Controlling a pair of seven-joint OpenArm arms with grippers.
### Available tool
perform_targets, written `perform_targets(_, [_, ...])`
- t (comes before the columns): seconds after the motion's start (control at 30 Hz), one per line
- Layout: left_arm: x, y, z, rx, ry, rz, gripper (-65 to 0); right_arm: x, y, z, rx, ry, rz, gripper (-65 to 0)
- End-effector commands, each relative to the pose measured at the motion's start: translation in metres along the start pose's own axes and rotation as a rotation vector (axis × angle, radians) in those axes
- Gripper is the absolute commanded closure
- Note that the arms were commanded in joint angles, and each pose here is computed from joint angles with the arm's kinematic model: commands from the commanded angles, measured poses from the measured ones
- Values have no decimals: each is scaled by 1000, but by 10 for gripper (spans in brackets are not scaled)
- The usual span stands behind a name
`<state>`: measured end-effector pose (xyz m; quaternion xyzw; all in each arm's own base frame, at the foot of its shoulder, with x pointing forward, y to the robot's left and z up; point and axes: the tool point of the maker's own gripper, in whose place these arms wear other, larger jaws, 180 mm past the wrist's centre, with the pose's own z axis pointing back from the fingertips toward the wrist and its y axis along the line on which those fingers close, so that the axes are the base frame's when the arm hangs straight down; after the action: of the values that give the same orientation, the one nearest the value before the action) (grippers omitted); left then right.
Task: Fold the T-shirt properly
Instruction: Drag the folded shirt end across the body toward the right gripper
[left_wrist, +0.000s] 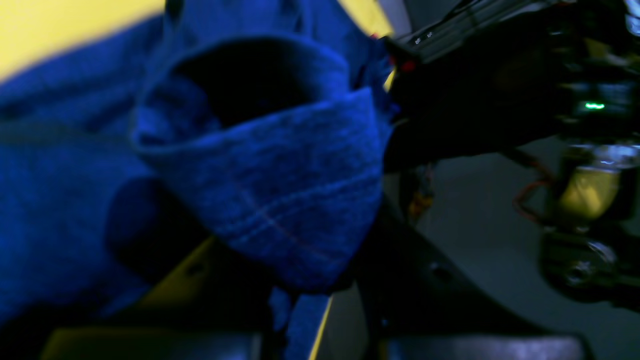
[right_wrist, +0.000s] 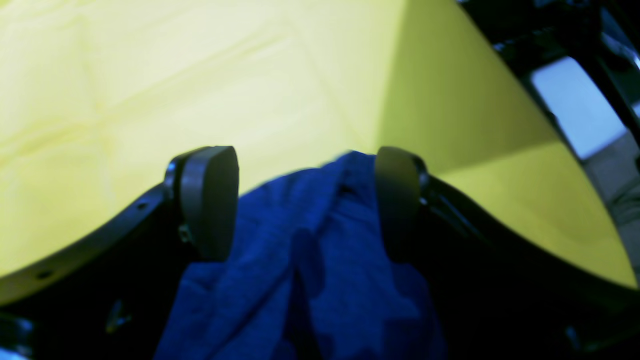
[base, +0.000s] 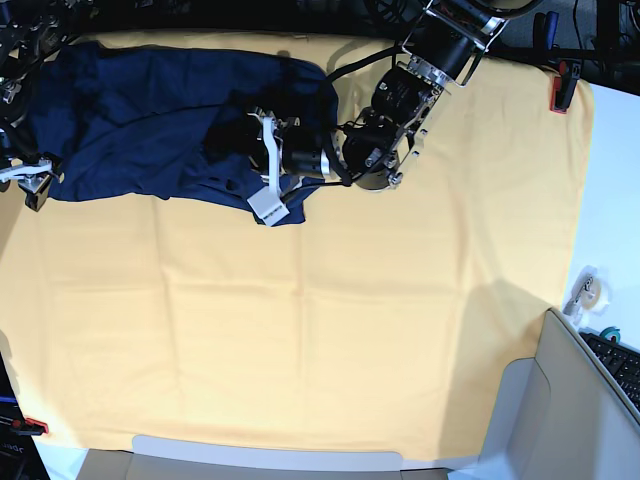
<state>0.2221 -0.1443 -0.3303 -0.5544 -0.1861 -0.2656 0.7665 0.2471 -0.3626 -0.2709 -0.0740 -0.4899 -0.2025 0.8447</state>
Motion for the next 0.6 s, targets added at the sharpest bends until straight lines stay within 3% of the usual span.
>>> perform_targets(0.0, [16,-14,-10,-52,-44,-29,0,12,-6,3,-11,-42,12,-418])
perform_targets(0.23, [0,-27,-36,-99,-14,-3,0,-9,-20,-3,-36,20,-17,-418])
perform_targets(0.57, [9,-50,-52,-154,-9,-36,0,-15,-22,-5,-38,35,-26,-418])
